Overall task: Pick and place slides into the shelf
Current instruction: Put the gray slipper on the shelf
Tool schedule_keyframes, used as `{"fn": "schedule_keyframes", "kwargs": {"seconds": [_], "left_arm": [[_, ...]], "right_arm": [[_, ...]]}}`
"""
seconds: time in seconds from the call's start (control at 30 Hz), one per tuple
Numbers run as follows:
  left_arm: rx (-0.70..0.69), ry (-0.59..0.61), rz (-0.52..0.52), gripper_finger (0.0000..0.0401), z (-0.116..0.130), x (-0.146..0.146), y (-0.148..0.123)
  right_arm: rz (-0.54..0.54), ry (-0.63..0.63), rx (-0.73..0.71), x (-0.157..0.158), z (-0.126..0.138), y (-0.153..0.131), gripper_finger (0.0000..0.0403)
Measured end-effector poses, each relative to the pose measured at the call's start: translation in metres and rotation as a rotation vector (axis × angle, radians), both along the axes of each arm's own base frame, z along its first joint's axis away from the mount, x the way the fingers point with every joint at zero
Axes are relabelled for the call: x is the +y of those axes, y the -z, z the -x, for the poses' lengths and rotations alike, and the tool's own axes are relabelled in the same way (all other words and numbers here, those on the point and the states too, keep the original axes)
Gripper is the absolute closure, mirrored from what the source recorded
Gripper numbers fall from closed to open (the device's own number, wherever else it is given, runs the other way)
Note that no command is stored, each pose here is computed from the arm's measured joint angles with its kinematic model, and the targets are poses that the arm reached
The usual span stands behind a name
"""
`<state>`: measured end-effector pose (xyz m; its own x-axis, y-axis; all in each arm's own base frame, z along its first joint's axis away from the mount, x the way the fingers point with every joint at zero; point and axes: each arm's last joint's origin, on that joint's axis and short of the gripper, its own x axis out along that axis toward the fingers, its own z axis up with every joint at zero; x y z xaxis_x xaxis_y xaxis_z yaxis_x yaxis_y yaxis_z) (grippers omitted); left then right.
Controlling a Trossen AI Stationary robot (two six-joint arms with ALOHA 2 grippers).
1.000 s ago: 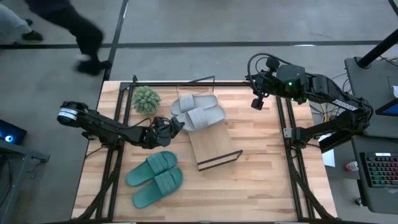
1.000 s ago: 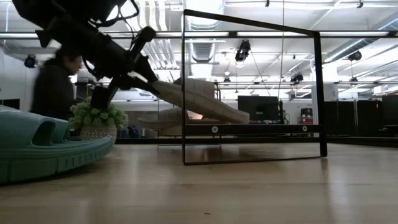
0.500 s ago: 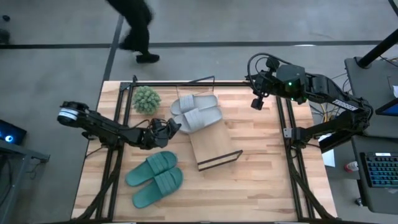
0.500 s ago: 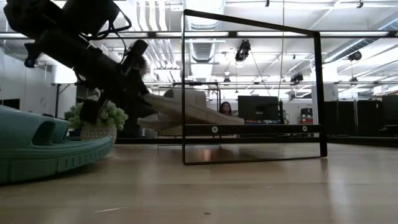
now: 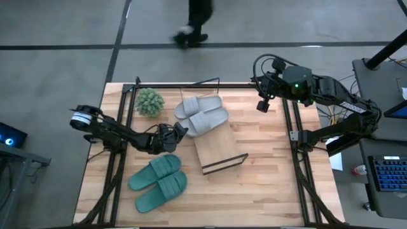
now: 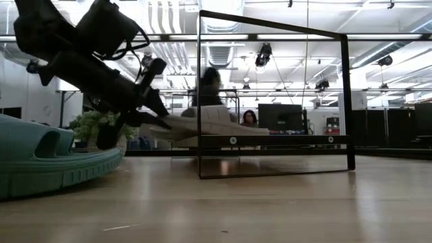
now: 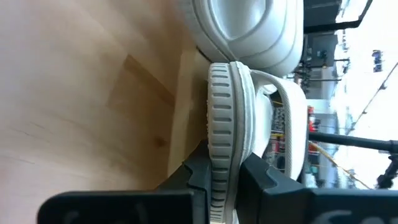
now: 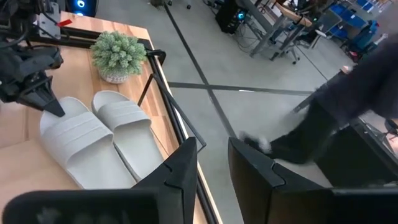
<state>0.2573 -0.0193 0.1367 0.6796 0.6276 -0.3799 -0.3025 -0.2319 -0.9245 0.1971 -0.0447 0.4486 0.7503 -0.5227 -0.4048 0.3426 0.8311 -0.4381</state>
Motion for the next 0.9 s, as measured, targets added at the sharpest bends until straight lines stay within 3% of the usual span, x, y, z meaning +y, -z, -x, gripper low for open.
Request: {"fn": "schedule_keyframes", "kwargs": {"seconds": [0.1,0.33,0.5,0.77,0.9], "left_arm": [[-0.031,0.001,0.007,0.0378,-0.004,-0.001,0.003],[-0.058,-0.007,0.025,0.0288,-0.006,-0.001,0.006],[-0.040,-0.002,0.000,0.0247,-0.002,0.000,-0.001],[0.014,0.062,-0.058,0.0219,0.006,0.000,-0.017],[0.111,0.091,-0.067,0.0219,0.014,0.001,-0.018]], "right_arm": [[-0.011,0.005,-0.007,0.000,0.000,0.000,0.0326],[-0.015,0.007,-0.009,0.000,0.000,0.000,0.0326],[-0.018,0.009,-0.010,0.000,0.000,0.000,0.0320],[-0.018,0.009,-0.010,0.000,0.000,0.000,0.0318],[-0.018,0.009,-0.010,0.000,0.000,0.000,0.0323]]}}
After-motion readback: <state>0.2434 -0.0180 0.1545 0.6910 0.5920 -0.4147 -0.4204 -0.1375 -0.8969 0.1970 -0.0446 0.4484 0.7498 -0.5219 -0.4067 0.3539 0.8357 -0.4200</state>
